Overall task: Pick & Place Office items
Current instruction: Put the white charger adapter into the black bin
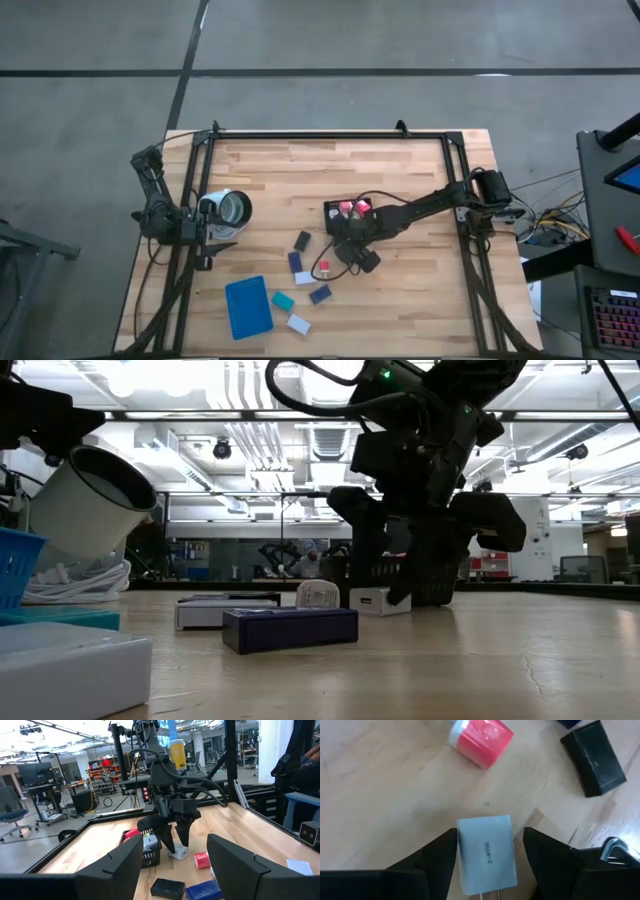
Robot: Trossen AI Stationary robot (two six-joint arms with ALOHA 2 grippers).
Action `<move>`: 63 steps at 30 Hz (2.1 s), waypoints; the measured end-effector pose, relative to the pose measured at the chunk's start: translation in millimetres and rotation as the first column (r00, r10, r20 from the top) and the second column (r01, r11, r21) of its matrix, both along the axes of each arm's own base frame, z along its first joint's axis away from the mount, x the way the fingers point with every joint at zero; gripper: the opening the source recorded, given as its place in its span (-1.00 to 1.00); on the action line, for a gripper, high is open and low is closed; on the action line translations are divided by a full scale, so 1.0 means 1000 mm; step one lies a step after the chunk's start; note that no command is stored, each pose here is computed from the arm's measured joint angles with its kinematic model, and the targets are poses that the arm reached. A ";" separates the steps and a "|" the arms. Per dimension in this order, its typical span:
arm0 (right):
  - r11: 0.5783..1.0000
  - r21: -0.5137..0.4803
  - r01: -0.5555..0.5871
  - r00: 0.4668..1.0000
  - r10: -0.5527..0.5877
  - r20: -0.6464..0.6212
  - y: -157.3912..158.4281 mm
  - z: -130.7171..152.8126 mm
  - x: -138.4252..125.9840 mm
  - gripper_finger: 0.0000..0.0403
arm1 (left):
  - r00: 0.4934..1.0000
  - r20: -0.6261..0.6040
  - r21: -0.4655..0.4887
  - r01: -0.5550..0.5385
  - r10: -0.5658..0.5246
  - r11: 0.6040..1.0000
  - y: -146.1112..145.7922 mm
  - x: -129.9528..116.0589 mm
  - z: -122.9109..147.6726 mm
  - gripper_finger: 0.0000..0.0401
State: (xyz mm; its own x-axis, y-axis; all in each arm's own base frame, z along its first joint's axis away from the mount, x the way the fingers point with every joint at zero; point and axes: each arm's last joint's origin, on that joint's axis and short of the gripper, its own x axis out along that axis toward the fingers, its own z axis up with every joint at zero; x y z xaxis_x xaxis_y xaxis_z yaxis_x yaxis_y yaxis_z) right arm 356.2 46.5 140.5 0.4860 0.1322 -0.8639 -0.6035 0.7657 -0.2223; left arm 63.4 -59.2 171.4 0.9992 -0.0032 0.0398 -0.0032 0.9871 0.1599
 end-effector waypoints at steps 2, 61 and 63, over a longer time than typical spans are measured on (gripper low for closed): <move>1.000 -0.002 0.003 1.000 -0.003 -0.003 0.000 0.000 0.000 0.12 | 1.000 0.000 0.000 0.000 0.000 1.000 0.000 0.000 0.000 0.12; 0.996 0.076 0.052 0.999 -0.052 -0.012 0.004 0.001 0.000 -0.48 | 1.000 0.000 0.000 0.000 0.000 1.000 0.000 0.000 0.000 0.12; 0.991 0.119 0.064 0.998 -0.061 -0.024 0.005 0.001 0.000 -0.49 | 1.000 0.000 0.000 0.000 0.000 1.000 0.000 0.000 0.000 0.12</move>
